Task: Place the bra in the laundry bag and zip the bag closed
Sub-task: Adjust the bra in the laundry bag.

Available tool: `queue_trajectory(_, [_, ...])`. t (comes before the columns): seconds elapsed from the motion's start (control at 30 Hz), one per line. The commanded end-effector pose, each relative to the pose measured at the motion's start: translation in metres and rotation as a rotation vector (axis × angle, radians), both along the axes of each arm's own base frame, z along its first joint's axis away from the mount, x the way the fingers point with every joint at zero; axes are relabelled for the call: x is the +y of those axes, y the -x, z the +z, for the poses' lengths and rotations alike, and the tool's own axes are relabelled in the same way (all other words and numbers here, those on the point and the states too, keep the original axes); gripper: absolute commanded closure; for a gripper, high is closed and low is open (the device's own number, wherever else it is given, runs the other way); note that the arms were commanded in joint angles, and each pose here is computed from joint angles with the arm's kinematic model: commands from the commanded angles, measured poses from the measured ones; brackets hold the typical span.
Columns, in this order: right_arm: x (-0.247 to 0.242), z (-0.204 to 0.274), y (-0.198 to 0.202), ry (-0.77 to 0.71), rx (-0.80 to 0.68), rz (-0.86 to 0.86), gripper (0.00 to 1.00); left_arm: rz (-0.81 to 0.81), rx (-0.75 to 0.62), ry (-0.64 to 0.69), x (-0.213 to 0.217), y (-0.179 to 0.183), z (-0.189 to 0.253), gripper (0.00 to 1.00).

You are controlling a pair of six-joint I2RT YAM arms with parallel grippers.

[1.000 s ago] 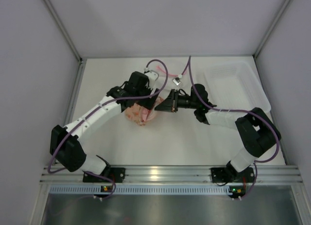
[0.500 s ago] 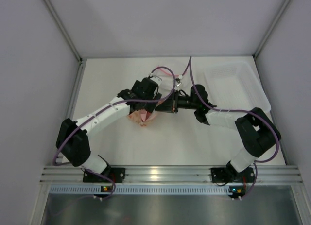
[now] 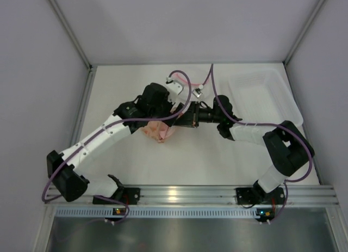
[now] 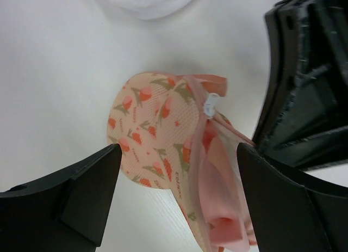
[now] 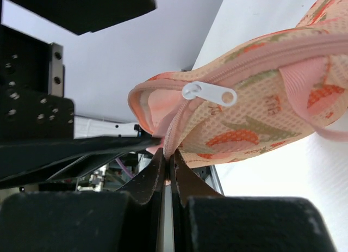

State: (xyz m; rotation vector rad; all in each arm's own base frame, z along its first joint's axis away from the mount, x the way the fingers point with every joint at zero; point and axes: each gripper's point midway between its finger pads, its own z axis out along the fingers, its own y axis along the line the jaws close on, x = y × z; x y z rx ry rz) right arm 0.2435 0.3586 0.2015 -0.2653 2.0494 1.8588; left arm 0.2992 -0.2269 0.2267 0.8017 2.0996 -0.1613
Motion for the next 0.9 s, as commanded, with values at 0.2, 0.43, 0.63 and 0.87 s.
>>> queue_trajectory(0.2, [0.005, 0.025, 0.005, -0.066, -0.166, 0.041, 1.00, -0.176, -0.011, 0.254, -0.016, 0.024, 0.062, 0.27])
queue_trajectory(0.43, [0.002, 0.013, 0.013, -0.043, -0.196, 0.075, 1.00, -0.213, 0.143, 0.269, -0.013, 0.035, 0.036, 0.57])
queue_trajectory(0.63, [-0.003, 0.003, 0.024, -0.034, -0.221, 0.123, 1.00, -0.238, 0.242, 0.367, 0.001, 0.021, 0.021, 0.43])
queue_trajectory(0.87, [-0.017, -0.033, 0.035, 0.079, -0.391, 0.209, 1.00, -0.168, 0.337, 0.396, -0.004, -0.011, 0.000, 0.36])
